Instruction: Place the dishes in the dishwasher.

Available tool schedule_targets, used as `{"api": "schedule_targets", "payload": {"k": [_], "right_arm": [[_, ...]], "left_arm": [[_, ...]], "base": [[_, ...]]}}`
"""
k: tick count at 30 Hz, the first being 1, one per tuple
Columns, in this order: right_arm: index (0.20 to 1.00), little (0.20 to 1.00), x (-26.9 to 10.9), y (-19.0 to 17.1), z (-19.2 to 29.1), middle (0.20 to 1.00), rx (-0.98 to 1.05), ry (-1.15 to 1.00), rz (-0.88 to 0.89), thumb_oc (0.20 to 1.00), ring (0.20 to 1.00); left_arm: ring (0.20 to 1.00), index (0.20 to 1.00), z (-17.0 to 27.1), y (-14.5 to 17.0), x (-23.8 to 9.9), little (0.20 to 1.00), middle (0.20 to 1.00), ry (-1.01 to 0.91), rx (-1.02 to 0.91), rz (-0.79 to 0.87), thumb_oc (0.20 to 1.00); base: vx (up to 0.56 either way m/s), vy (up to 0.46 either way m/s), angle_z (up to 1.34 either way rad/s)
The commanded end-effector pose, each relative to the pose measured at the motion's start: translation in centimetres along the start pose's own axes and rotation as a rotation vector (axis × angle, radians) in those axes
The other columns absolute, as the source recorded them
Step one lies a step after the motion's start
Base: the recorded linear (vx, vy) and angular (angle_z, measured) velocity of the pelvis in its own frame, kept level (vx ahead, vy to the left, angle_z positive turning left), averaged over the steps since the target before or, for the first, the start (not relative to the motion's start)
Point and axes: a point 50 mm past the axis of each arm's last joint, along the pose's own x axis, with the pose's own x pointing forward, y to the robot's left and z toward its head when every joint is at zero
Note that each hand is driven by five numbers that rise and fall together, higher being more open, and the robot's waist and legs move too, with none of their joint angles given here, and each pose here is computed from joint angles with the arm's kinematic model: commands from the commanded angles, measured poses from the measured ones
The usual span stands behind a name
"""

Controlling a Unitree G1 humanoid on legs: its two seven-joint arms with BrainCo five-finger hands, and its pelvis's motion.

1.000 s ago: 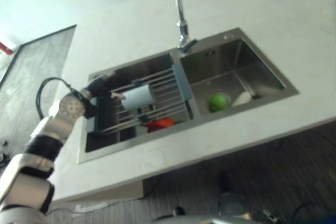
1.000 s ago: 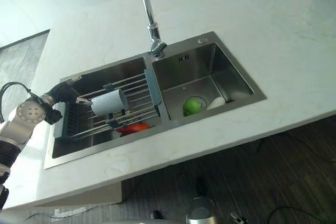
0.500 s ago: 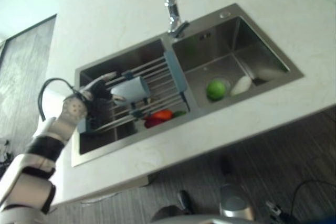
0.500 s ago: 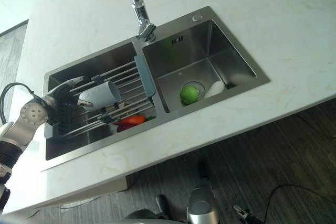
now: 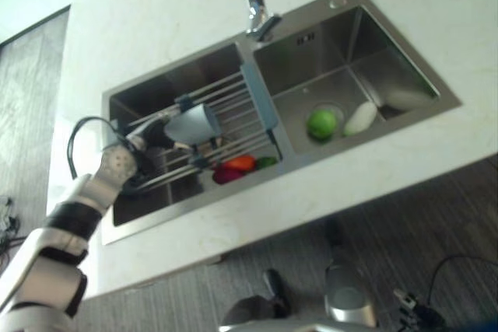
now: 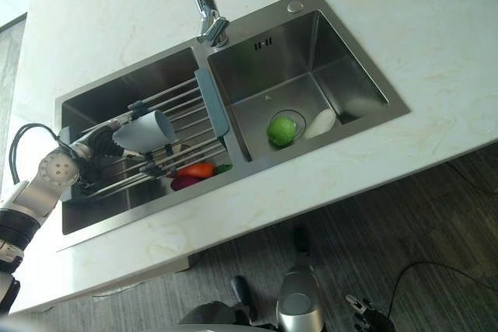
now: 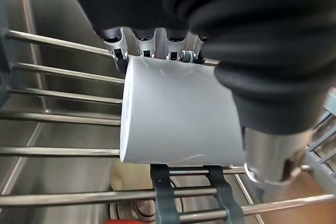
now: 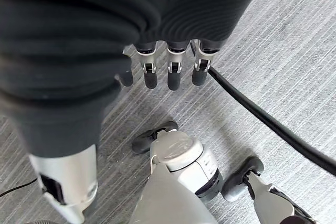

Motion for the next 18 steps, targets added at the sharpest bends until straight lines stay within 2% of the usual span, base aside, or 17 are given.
{"api": "schedule_targets", "payload": {"k": [1,18], "right_arm": [[1.0,1.0,0.1,0.1,0.1,1.0,0.004,-0.002,0.001,1.0,1.0],[1.0,1.0,0.5,1.1,2.1,1.0,0.0,-0.049,0.034,1.0,1.0]], "left_arm": [[1.0,1.0,0.8,2.9,0.3,1.0,1.0,-0.015,0.05,0.09,1.0],[1.0,1.0,1.0,3.6,1.0,1.0,1.0,0.011,0.065,0.133,1.0]], "base": [[0.0,0.0,0.0],[-0.02,-0.001,-0.04]]}}
